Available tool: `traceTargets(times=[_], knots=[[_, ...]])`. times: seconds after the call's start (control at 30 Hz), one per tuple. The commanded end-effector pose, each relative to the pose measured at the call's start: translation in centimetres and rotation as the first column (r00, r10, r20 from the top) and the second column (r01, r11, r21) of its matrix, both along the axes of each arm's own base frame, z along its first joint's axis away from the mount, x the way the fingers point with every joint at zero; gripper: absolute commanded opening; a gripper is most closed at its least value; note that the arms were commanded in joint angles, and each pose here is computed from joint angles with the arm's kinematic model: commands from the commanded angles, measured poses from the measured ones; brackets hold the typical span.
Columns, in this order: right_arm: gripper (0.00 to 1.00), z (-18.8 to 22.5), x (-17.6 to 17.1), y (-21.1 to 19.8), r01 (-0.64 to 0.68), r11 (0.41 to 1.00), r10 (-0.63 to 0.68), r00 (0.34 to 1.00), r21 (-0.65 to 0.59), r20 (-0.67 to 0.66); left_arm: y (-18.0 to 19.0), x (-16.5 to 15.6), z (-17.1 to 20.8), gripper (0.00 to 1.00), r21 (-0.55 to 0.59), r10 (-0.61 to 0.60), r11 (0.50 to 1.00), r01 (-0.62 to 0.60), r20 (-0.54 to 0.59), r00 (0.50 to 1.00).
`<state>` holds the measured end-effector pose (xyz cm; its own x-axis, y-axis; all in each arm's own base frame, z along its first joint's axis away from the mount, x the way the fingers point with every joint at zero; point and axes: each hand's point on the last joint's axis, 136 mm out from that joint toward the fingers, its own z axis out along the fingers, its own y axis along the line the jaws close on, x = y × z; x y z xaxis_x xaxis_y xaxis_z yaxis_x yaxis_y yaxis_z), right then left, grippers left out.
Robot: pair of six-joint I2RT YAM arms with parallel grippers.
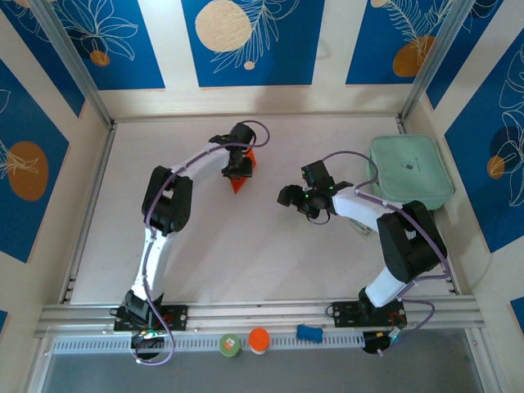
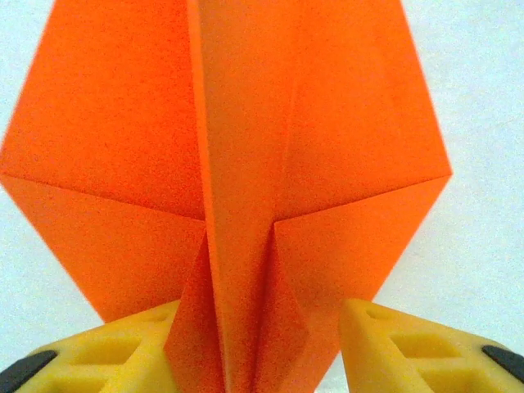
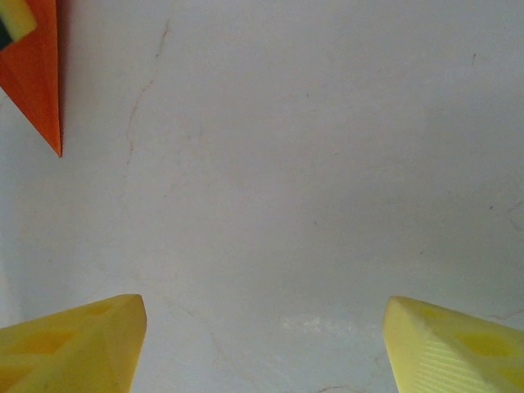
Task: Fold a paper plane with a square sheet of paper (pick it up from the middle)
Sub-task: Move the paper plane to the top-center of the table.
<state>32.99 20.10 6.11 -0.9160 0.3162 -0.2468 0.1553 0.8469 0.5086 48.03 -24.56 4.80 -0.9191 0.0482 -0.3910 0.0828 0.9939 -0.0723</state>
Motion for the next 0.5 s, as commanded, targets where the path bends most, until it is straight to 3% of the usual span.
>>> traceTargets(times=[0.0, 0.33, 0.47], knots=[[0.76, 1.7, 0.8, 0.0, 0.01, 1.0, -0.01, 0.999, 0.0, 0.04, -0.3, 0.0, 4.3, 0.5, -0.039, 0.017, 0.999, -0.015, 0.053, 0.998], [0.78, 3.5, 1.4, -0.8, 0.013, 1.0, -0.011, 0.996, -0.024, 0.093, 0.4, -0.5, 8.8, 0.53, -0.082, 0.048, 0.996, -0.037, 0.136, 0.99], [0.86, 6.4, 2.1, -2.1, 0.003, 0.996, 0.015, 0.98, -0.087, 0.197, 1.8, -1.5, 12.8, 0.55, -0.102, 0.077, 0.993, -0.054, 0.234, 0.969]])
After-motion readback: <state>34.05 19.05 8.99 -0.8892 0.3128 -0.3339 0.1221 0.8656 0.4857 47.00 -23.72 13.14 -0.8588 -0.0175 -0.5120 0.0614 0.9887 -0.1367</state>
